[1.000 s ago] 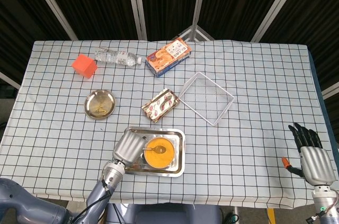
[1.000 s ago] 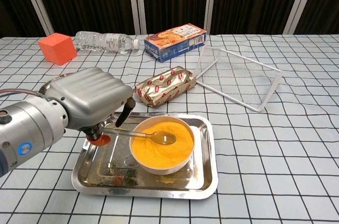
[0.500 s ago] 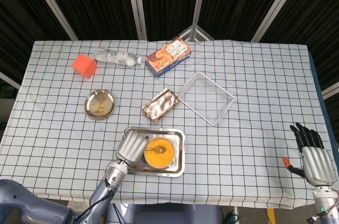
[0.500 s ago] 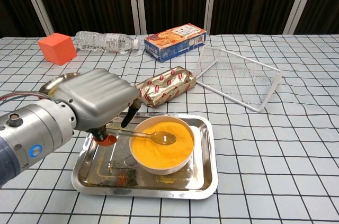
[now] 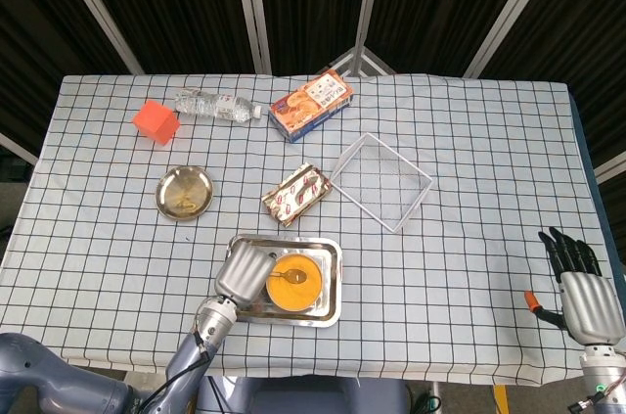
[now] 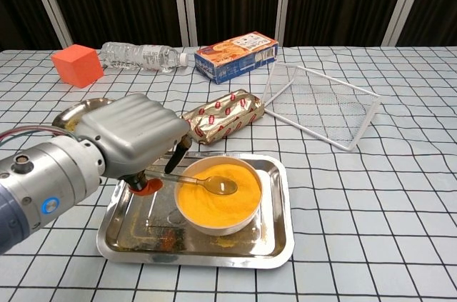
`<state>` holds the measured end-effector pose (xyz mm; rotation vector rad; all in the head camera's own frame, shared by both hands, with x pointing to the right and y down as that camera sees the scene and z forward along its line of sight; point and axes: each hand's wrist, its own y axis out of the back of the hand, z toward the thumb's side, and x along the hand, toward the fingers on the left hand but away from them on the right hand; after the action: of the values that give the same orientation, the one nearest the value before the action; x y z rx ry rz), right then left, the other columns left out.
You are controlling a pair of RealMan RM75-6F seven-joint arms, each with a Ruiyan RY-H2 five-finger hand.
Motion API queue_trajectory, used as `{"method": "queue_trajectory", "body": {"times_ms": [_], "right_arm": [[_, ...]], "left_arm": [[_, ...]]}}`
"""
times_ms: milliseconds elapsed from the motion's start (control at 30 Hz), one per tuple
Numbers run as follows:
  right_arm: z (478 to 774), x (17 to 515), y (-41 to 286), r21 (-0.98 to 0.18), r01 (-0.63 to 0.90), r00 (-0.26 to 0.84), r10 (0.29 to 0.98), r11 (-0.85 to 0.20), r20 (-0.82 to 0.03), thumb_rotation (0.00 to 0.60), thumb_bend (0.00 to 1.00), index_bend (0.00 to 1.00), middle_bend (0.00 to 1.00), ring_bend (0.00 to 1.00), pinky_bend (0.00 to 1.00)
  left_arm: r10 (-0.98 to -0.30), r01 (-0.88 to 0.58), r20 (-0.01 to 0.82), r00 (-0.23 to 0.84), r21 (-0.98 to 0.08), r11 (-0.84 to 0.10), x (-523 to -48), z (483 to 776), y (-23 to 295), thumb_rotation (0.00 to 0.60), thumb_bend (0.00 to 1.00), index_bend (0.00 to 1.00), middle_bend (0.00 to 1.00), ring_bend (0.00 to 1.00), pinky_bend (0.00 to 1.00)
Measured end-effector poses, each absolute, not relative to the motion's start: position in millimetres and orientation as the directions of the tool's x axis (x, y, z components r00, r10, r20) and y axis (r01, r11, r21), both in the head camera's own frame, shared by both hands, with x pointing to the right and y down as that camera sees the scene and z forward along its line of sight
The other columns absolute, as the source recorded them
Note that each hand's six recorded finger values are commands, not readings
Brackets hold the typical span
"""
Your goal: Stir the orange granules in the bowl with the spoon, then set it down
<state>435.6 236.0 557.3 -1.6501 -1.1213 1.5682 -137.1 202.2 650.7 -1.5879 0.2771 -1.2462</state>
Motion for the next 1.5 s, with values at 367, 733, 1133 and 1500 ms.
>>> {"method": "queue_trajectory", "body": {"times_ms": [367, 733, 1133, 1500], "right_arm": [[557.2, 436.3, 236.5, -0.866, 0.174, -0.055, 0.874, -0.468, -0.483, 0.600, 0.36, 0.00, 0.00, 0.00, 0.00], [557.7, 436.3, 236.6, -0.864, 0.177, -0.059, 0.871, -0.471, -0.487, 0.600, 0.36, 0.00, 0.00, 0.00, 0.00], [557.1, 437.0, 237.1, -0.865, 0.177, -0.063, 0.871, -0.470, -0.487, 0.600, 0.36, 0.00, 0.00, 0.00, 0.00], [556.8, 437.6, 237.6, -0.864, 0.180, -0.065, 0.871, -0.470, -0.488, 0.600, 0.36, 0.00, 0.00, 0.00, 0.00]], "left_arm": [[-0.699, 0.394, 0.569, 0.432, -0.817, -0.422, -138.1, 652.2, 202.1, 0.600, 0.43, 0.54, 0.93, 0.92, 0.95], [-0.702, 0.391, 0.562, 0.437, -0.822, -0.415, -139.9, 650.7, 200.7, 0.600, 0.43, 0.53, 0.93, 0.92, 0.95], [-0.699, 0.392, 0.563, 0.441, -0.821, -0.415, -139.2, 652.9, 202.5, 0.600, 0.43, 0.54, 0.93, 0.92, 0.95], [-0.701, 0.381, 0.558, 0.444, -0.826, -0.416, -139.4, 651.5, 201.8, 0.600, 0.55, 0.56, 0.94, 0.92, 0.95]]}}
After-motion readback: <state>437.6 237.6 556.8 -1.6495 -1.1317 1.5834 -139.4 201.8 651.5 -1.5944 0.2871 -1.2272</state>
